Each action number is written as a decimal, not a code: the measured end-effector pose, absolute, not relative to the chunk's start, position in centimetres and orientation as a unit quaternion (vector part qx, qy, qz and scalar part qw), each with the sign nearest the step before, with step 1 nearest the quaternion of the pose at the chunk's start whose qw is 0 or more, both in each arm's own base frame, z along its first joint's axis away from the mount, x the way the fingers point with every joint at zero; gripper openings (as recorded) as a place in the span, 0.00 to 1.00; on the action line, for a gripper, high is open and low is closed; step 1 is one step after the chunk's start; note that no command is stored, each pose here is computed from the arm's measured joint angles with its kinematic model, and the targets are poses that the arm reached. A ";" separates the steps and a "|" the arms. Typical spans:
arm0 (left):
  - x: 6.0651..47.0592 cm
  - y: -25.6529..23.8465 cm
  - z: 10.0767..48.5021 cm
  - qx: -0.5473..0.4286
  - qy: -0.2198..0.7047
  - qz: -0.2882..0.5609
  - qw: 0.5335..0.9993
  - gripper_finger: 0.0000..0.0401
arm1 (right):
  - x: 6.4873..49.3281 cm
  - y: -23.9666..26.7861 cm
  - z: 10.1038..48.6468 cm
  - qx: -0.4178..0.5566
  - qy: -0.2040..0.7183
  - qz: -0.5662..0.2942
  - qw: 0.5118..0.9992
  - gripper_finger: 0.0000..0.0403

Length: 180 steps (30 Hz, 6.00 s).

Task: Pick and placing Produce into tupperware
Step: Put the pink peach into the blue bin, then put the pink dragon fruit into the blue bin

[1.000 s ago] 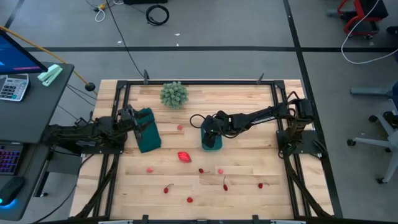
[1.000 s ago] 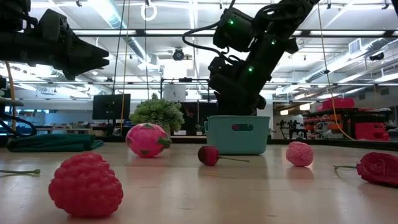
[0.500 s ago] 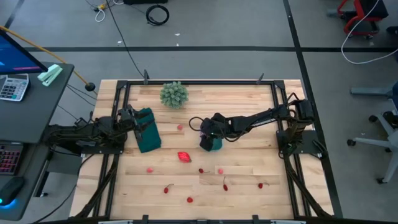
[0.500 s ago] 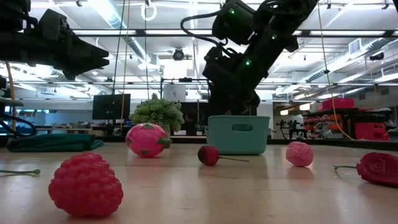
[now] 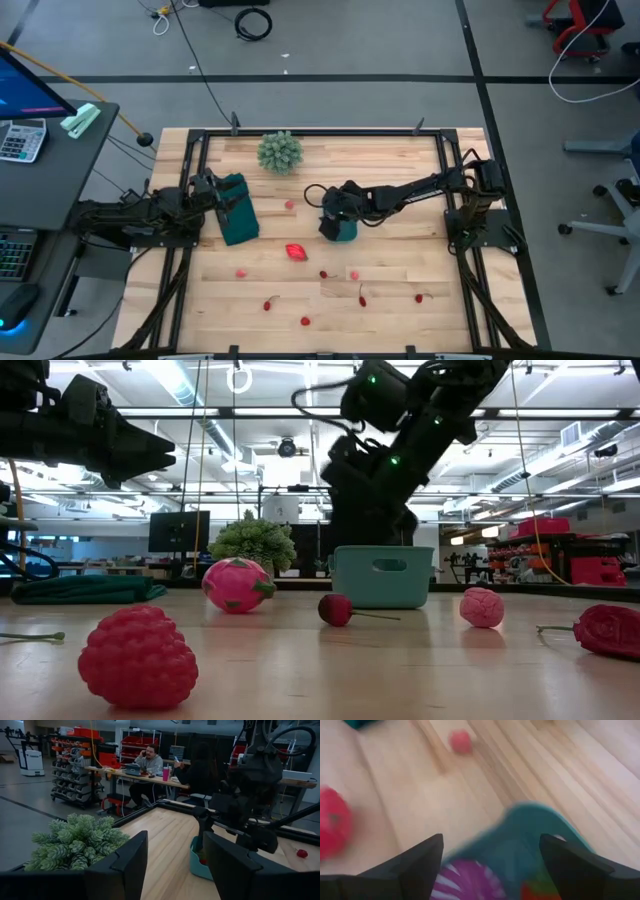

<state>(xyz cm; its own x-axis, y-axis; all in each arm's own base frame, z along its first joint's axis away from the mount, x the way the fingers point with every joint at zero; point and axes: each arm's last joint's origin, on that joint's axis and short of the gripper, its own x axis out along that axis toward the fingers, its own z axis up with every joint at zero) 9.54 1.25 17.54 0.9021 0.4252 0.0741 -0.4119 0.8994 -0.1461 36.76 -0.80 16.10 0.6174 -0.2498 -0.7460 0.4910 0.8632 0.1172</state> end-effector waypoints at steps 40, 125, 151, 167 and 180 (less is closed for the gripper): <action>9.5 1.1 18.3 -0.185 -0.111 0.167 0.962 0.48 | 22.9 6.3 32.3 0.007 0.321 -0.051 0.946 0.83; 28.5 0.9 12.4 -0.138 0.133 0.241 0.951 0.13 | 22.9 6.0 32.4 -0.070 0.310 -0.096 0.943 0.84; 43.3 -2.6 16.2 -0.037 0.312 0.147 0.938 0.26 | 22.9 5.9 32.4 -0.077 0.311 -0.095 0.942 0.84; 41.3 -4.1 19.1 -0.037 0.355 0.096 0.929 0.40 | 22.9 5.9 32.4 -0.077 0.311 -0.095 0.943 0.84; 34.5 -8.1 24.3 0.050 0.467 0.029 0.882 0.40 | 22.9 5.9 32.4 -0.077 0.311 -0.094 0.943 0.84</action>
